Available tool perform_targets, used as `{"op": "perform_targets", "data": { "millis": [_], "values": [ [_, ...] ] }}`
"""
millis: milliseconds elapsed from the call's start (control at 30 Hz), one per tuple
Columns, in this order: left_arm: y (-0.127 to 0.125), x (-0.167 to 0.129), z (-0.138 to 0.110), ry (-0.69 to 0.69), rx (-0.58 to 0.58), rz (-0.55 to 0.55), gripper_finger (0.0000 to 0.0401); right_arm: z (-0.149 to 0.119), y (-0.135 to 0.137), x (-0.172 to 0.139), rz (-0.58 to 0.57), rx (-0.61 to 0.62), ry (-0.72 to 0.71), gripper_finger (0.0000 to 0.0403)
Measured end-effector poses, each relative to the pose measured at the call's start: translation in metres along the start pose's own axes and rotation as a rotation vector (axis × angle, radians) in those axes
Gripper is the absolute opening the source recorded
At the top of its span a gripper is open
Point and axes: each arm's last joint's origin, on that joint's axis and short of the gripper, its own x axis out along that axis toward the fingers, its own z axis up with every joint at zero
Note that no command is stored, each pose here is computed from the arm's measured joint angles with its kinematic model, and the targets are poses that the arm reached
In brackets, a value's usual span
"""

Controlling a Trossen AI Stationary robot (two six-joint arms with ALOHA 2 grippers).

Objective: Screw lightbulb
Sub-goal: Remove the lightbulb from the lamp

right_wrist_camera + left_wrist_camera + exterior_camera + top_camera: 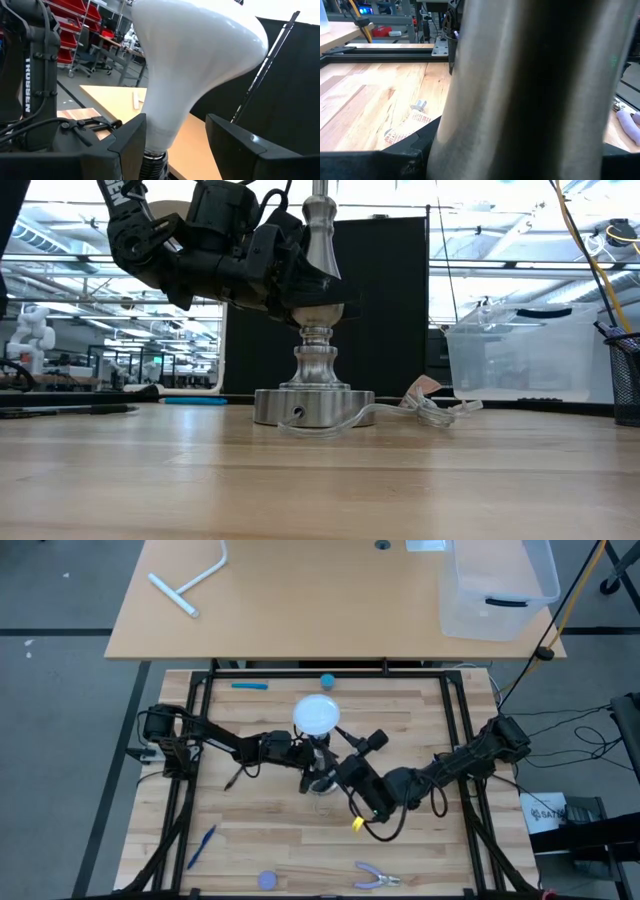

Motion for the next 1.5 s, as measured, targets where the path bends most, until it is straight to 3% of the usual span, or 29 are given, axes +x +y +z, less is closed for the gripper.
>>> {"op": "perform_targets", "data": {
  "millis": [767, 1033, 1267, 1500],
  "values": [
    [0.000, 0.000, 0.000, 0.000, 0.001, 0.000, 0.0258, -0.004, -0.003, -0.005, -0.143, -0.083, 0.149, 0.0199],
    [0.000, 0.000, 0.000, 0.000, 0.002, 0.000, 0.0258, 0.003, 0.002, -0.025, -0.021, -0.037, 0.054, 0.0199],
    [0.000, 0.000, 0.000, 0.000, 0.001, 0.000, 0.0258, -0.001, 0.005, -0.013, 0.024, 0.104, 0.012, 0.0201],
    [0.000, 0.000, 0.000, 0.000, 0.001, 0.000, 0.0258, -0.008, 0.009, -0.001, 0.091, 0.196, -0.006, 0.0247]
  ]
}}
